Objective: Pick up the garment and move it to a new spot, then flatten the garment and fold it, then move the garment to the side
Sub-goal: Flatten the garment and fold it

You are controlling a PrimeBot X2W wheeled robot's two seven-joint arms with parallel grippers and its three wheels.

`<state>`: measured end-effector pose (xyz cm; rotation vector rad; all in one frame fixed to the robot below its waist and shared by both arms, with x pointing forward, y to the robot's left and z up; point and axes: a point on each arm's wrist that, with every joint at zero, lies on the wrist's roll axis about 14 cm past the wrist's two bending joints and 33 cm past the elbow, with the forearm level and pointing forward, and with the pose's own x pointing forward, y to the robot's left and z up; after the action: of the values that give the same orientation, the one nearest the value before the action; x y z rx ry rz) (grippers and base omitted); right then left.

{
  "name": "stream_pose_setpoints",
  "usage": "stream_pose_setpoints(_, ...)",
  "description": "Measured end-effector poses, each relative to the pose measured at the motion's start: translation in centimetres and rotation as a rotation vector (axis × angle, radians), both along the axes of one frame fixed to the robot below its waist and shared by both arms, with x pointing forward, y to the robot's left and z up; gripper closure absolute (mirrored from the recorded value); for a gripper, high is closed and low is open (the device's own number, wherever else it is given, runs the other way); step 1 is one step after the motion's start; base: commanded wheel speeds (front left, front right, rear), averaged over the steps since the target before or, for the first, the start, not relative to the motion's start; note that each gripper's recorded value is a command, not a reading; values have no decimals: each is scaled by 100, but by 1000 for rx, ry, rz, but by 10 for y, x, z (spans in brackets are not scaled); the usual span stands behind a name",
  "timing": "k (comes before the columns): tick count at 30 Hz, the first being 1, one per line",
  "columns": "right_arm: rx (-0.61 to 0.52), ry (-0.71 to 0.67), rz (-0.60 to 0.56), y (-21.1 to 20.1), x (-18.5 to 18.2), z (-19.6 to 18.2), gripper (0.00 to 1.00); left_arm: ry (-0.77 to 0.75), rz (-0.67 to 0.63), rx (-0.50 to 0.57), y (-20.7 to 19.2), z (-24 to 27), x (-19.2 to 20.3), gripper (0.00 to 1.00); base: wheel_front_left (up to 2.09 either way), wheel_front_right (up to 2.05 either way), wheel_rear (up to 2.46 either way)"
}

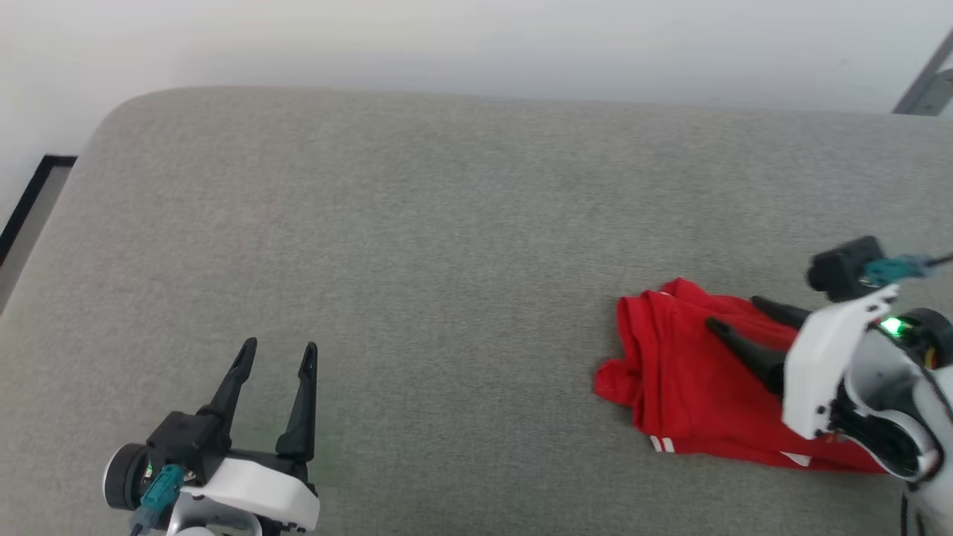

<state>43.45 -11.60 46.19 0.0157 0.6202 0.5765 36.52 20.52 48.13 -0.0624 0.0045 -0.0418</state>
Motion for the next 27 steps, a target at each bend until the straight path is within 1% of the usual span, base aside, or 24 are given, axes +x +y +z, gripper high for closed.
stream_pose_setpoints(4,18,-89,-85,-28,2,10,0,6,-19,-9,-6,-2,1,0,0,0,0)
stream_pose_setpoints(6,-17,-148,-118,-47,3,11,0,17,-26,-25,-10,-6,1,0,0,0,0)
stream_pose_setpoints(9,34,-209,-204,-62,6,11,0,24,-11,-73,-12,-9,4,0,0,0,0)
stream_pose_setpoints(13,-17,-344,-245,-80,7,7,0,21,-1,-95,-12,-9,10,0,0,0,0)
stream_pose_setpoints(14,-10,-372,-264,-83,7,6,0,24,-2,-100,-14,-10,11,0,0,0,0)
stream_pose_setpoints(18,100,-446,-351,-72,8,8,0,27,5,-100,-13,-11,12,0,0,0,0)
stream_pose_setpoints(21,114,-485,-366,-72,10,17,0,16,8,-94,-12,-8,12,0,0,0,0)
stream_pose_setpoints(24,147,-579,-385,-75,13,46,0,7,24,-85,-6,-5,9,0,0,0,0)
stream_pose_setpoints(27,162,-635,-407,-79,6,60,0,2,37,-77,-1,-4,3,0,0,0,0)
